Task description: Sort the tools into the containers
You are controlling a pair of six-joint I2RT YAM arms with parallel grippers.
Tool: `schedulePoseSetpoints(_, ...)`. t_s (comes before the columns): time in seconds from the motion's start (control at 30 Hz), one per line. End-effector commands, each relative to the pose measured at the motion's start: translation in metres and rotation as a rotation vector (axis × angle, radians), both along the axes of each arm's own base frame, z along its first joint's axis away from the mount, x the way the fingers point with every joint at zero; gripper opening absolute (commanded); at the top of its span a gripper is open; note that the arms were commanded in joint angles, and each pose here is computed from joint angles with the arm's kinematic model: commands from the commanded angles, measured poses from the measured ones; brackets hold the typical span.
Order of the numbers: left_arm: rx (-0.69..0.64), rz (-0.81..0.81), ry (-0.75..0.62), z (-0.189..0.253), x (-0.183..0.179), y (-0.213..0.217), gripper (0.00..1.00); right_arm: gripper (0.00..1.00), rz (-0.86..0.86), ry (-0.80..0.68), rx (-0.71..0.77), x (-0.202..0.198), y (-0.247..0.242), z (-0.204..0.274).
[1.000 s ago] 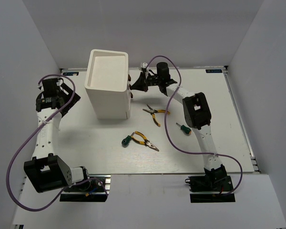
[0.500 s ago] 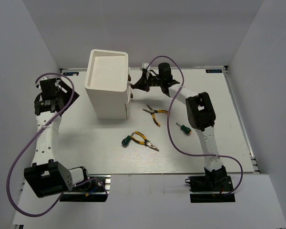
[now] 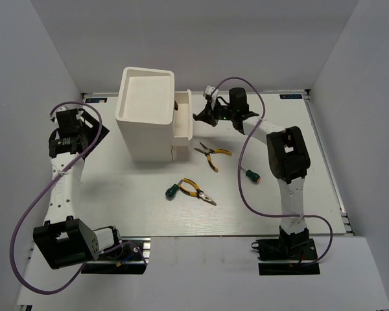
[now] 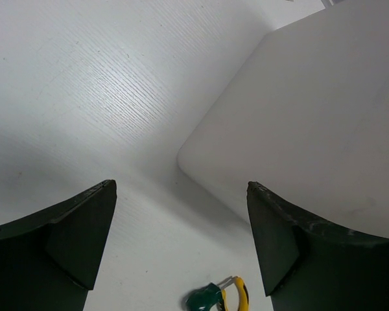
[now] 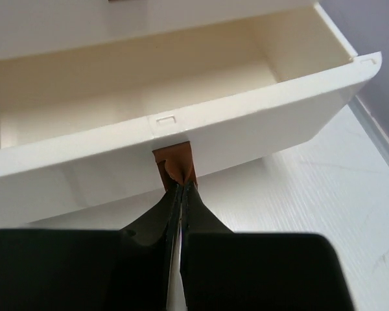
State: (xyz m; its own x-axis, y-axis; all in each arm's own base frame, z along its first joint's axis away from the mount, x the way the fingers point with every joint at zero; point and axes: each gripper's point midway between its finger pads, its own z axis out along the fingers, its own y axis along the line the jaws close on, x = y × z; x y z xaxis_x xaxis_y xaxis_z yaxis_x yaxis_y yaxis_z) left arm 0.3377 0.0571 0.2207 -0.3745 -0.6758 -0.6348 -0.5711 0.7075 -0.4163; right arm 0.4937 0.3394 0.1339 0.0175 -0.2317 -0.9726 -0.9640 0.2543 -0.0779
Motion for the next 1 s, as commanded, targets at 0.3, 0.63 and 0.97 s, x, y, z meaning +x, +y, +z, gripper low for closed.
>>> schedulePoseSetpoints(0.3, -0.018, -0.021, -0.075, 0.013, 0.001, -0.006, 0.92, 0.22, -0.051, 0.031, 0.0, -0.007, -0.041, 0.018)
schedulePoseSetpoints(0.63, 0.019, -0.147, -0.102, 0.023, -0.003, -0.022, 0.88, 0.53, 0.076, 0.017, -0.21, -0.048, -0.087, -0.01)
schedulePoseSetpoints(0.97, -0.006, -0.187, -0.085, 0.008, -0.018, -0.032, 0.83, 0.54, 0.217, 0.04, -0.403, -0.083, -0.114, -0.06)
